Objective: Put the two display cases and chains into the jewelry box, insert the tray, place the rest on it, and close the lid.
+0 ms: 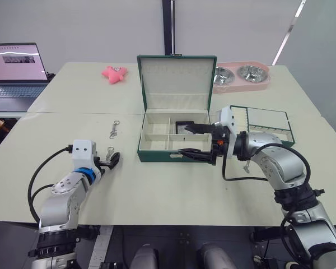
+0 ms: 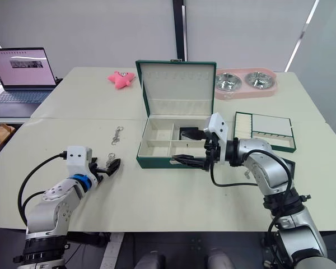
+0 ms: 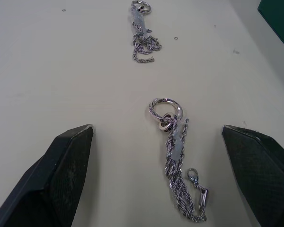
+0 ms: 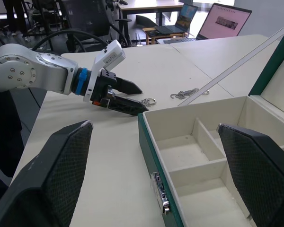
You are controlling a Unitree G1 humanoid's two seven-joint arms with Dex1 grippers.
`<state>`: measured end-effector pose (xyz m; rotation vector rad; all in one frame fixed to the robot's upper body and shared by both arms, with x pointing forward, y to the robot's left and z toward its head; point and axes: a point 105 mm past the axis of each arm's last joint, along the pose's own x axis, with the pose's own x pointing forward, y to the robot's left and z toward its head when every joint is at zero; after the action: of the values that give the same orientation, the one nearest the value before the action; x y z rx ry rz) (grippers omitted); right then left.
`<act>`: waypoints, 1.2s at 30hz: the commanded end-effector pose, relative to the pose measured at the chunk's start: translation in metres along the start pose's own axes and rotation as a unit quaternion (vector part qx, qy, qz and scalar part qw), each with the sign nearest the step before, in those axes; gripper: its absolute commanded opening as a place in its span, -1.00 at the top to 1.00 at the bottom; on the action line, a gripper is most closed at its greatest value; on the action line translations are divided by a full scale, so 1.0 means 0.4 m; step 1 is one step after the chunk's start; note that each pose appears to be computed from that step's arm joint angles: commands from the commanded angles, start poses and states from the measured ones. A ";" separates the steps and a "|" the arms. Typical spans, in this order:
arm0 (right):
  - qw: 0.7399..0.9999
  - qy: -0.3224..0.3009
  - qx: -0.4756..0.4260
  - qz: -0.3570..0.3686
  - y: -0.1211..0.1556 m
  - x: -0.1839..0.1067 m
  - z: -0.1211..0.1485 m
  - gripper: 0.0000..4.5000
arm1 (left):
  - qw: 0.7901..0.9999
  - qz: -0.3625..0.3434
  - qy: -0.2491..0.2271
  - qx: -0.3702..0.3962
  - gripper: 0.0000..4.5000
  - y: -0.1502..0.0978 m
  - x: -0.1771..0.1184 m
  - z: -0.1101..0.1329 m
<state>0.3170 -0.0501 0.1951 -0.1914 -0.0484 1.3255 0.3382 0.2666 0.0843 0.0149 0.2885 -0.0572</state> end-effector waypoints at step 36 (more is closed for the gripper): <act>0.999 -0.021 -0.025 -0.010 -0.014 -0.017 0.045 -1.00 | 0.999 0.006 0.048 -0.020 0.99 0.029 -0.001 -0.080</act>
<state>0.3199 -0.0547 0.1952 -0.1871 -0.0446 1.3097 0.3384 0.2768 0.0782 0.0073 0.2937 -0.0509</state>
